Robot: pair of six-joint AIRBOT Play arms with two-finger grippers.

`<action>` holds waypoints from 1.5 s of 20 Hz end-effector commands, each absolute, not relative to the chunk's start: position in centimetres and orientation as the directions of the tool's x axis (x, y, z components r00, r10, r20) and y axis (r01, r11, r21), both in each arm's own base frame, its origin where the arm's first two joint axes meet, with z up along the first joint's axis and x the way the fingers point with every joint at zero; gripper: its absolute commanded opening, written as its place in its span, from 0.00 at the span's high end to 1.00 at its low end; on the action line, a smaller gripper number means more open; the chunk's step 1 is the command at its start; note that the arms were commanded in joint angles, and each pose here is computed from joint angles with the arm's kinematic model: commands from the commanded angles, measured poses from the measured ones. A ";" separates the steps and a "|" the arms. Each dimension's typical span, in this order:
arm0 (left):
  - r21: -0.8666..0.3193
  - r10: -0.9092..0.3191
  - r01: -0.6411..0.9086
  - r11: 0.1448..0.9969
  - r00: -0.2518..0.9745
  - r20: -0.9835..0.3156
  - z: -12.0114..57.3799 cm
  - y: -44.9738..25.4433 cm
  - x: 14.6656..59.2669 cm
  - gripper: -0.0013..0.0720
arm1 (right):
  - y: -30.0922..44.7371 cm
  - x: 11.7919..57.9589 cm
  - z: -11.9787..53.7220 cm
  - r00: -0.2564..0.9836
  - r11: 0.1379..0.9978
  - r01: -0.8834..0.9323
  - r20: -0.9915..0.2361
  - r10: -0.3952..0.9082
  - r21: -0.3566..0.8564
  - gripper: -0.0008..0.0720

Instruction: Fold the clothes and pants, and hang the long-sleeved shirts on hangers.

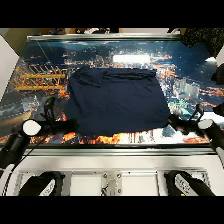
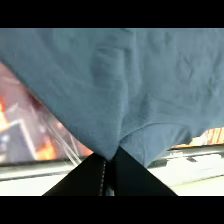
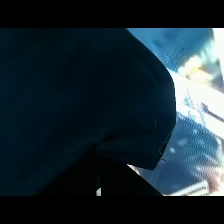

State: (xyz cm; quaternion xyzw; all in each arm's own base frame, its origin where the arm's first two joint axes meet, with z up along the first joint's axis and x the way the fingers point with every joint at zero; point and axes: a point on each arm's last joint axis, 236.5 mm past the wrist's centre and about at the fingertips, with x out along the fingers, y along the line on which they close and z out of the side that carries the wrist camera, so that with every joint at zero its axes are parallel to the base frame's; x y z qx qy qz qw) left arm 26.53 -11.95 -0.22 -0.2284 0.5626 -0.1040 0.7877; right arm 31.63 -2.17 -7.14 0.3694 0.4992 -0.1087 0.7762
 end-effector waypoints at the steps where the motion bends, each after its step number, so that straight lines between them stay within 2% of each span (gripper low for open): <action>1: -0.408 -0.369 0.023 0.913 0.475 -0.799 7.3 -10.6 28.6 0.96 | -3.2 36.0 4.0 0.632 0.811 0.353 -0.758 0.161 0.467 0.97; 4: -0.401 -0.400 0.187 0.897 0.732 -0.552 23.1 -10.7 29.0 0.96 | -2.9 37.5 23.3 0.867 0.903 0.117 -0.486 0.110 0.414 0.97; 7: -0.375 -0.412 0.302 0.876 0.874 -0.257 36.6 -10.1 24.3 0.96 | -1.9 32.6 39.3 0.985 0.954 0.004 -0.164 0.047 0.299 0.97; 10: -0.346 -0.414 0.375 0.860 0.909 -0.045 44.4 -9.5 18.6 0.96 | -1.0 26.7 47.5 0.999 0.980 -0.009 0.035 0.002 0.201 0.97; 13: -0.325 -0.414 0.408 0.853 0.909 0.055 48.0 -9.2 15.9 0.96 | -0.1 23.2 50.6 0.992 0.987 -0.013 0.125 -0.007 0.162 0.97; 16: -0.327 -0.416 0.402 0.856 0.909 0.028 48.4 -9.4 17.5 0.96 | 0.1 23.4 49.7 0.997 0.987 -0.014 0.083 0.001 0.161 0.97; 18: -0.346 -0.415 0.375 0.860 0.908 -0.047 46.9 -9.8 20.9 0.96 | -0.2 25.3 47.1 1.000 0.985 -0.010 -0.026 0.015 0.174 0.97; 20: -0.352 -0.384 0.307 0.884 0.907 -0.175 43.7 -9.6 25.9 0.96 | -0.9 28.5 43.2 0.983 0.980 0.001 -0.178 0.035 0.197 0.97; 23: -0.359 -0.347 0.204 0.911 0.849 -0.399 36.5 -9.7 34.0 0.96 | -2.2 35.0 35.5 0.902 0.968 0.025 -0.424 0.085 0.248 0.97; 25: -0.366 -0.341 0.154 0.918 0.778 -0.528 30.4 -10.4 39.8 0.96 | -2.0 40.3 29.9 0.829 0.967 0.005 -0.541 0.139 0.255 0.97; 27: -0.352 -0.327 0.110 0.929 0.688 -0.648 23.0 -10.8 45.0 0.96 | -1.8 45.4 24.3 0.772 0.970 0.007 -0.617 0.150 0.244 0.97; 30: -0.324 -0.303 0.071 0.943 0.585 -0.752 12.3 -10.9 51.1 0.96 | -2.0 51.5 16.4 0.717 0.960 0.066 -0.682 0.144 0.272 0.98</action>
